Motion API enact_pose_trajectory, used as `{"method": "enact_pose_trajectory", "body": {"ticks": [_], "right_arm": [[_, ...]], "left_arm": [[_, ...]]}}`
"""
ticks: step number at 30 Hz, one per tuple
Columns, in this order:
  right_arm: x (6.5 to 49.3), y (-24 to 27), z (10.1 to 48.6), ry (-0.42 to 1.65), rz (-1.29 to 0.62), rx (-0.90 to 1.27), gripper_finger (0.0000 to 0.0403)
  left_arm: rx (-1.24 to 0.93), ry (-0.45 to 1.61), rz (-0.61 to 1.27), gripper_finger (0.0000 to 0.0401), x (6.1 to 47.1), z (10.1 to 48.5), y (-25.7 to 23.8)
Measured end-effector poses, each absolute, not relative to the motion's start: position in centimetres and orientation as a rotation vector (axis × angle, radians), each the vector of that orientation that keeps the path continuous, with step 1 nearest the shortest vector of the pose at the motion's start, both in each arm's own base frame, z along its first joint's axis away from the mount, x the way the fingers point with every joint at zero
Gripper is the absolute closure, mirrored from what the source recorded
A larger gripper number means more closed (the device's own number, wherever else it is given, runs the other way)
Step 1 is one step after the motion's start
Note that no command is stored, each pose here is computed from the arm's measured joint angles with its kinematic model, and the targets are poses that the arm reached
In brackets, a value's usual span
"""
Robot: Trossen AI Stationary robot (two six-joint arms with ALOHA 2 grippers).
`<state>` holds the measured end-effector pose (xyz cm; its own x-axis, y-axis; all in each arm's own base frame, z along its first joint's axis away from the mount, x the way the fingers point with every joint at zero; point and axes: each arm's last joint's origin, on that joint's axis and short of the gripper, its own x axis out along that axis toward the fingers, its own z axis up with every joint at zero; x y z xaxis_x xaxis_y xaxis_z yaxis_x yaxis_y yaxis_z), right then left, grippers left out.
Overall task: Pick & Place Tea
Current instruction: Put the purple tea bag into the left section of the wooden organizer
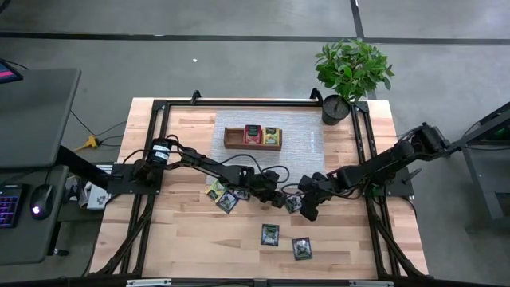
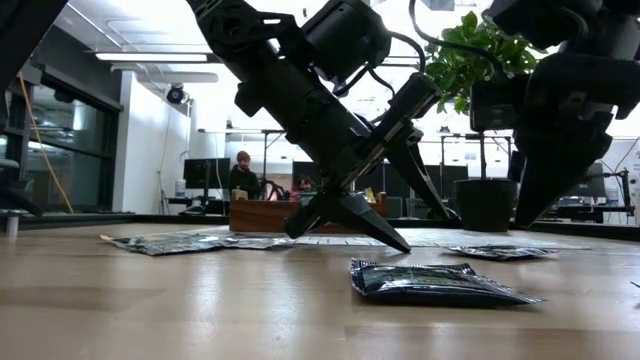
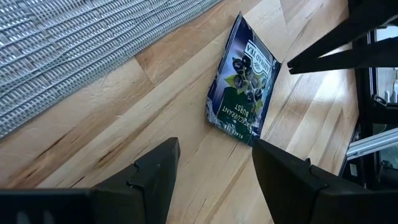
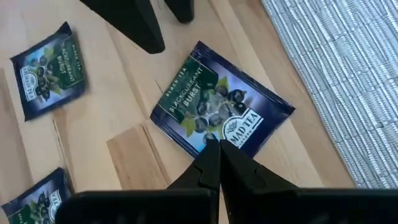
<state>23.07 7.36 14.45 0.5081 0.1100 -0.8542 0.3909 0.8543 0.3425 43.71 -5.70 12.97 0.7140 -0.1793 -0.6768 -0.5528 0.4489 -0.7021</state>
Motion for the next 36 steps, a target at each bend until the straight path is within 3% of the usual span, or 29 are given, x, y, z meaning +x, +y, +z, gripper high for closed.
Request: {"method": "enact_pose_trajectory", "body": {"ticks": [15,24,36], "right_arm": [[24.4,8.0,11.8,1.095,-0.145,0.598,0.0403],[24.9,7.9,11.3,1.025,-0.276,0.707,0.0403],[26.2,8.0,10.6,0.925,-0.278,0.781,0.0403]], "left_arm": [[-1.108,0.775,0.261,0.0192,43.7,13.0,-5.7],[-1.113,0.771,0.258,0.0192,43.7,13.0,-5.7],[-1.134,0.731,0.259,0.0192,43.9,13.2,-5.7]]}}
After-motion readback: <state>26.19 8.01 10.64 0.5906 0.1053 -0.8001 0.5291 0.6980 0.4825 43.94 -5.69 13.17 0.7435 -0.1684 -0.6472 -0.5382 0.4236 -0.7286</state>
